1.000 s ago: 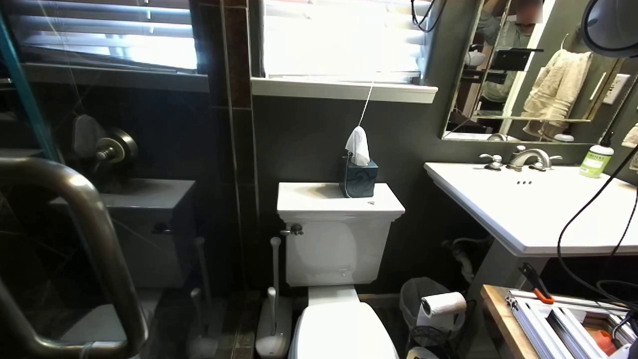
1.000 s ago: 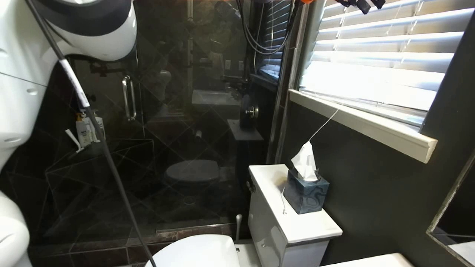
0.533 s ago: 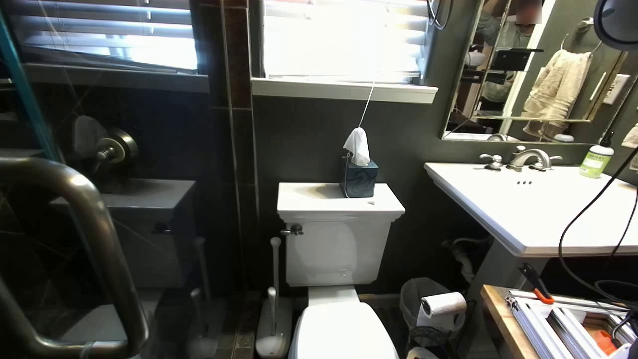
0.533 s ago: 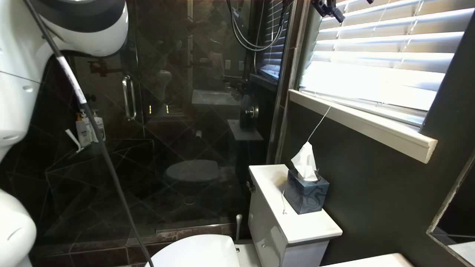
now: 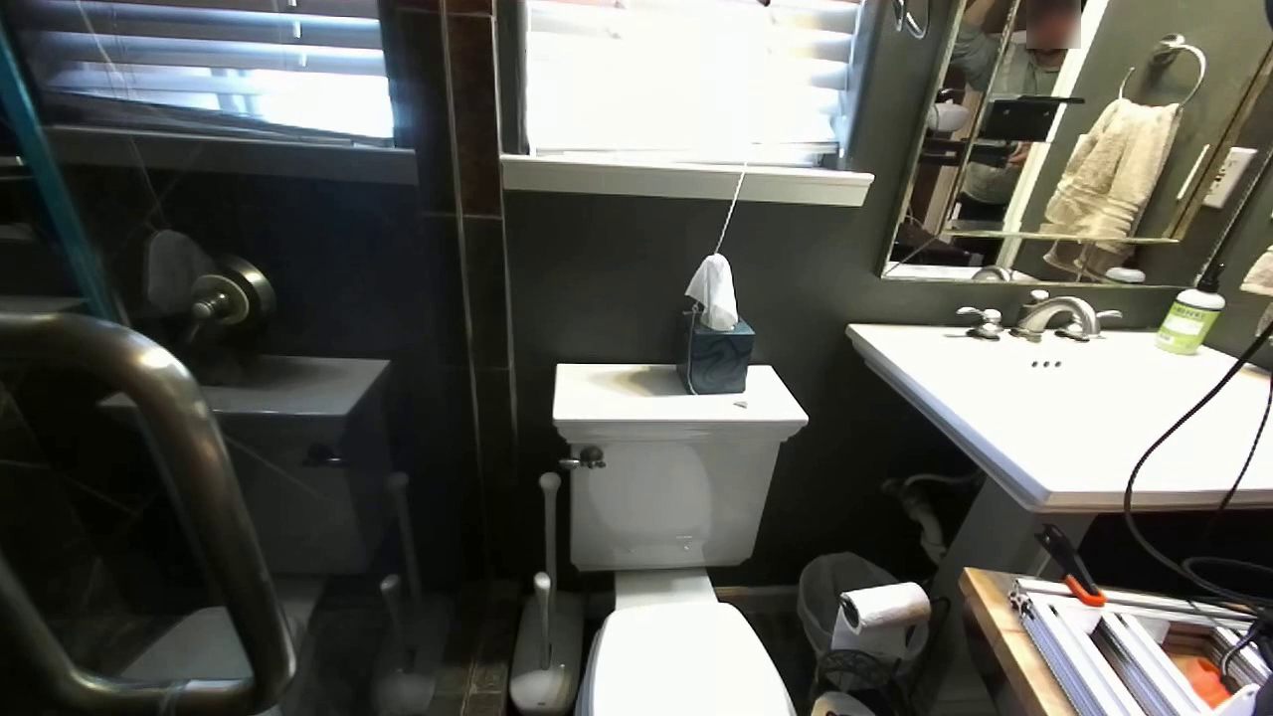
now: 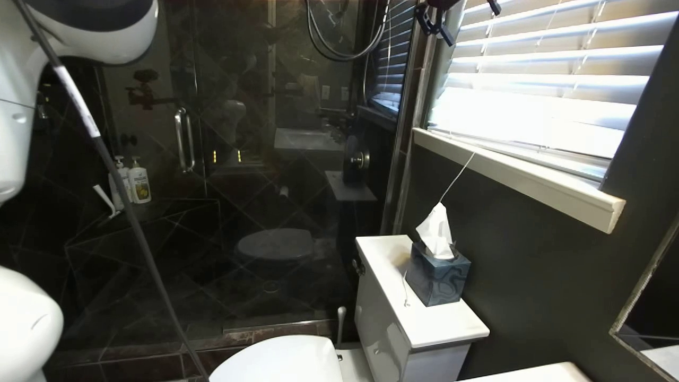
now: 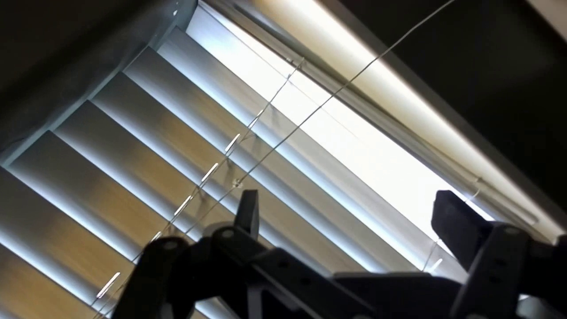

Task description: Open the blinds

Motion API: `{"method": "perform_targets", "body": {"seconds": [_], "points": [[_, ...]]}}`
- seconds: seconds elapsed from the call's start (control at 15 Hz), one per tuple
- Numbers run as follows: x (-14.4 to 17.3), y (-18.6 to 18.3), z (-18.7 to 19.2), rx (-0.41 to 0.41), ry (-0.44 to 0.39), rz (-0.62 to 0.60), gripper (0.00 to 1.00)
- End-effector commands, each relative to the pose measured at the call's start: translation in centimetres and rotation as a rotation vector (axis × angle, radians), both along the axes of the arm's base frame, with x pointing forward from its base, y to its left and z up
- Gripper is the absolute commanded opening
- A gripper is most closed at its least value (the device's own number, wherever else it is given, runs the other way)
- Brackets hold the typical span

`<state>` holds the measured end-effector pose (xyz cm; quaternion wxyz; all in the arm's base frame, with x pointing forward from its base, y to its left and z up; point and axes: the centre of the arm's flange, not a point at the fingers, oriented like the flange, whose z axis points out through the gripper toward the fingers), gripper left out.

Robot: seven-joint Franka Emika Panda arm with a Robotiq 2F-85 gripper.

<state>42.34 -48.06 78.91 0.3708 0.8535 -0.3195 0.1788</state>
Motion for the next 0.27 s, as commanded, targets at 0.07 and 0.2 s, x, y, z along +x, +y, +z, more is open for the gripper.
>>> {"method": "perform_targets", "body": {"seconds": [0.07, 0.2], "points": [[-0.1, 1.2, -0.4, 0.071, 0.032, 0.033, 1.0], [0.0, 2.4, -0.4, 0.112, 0.029, 0.055, 1.0]]}}
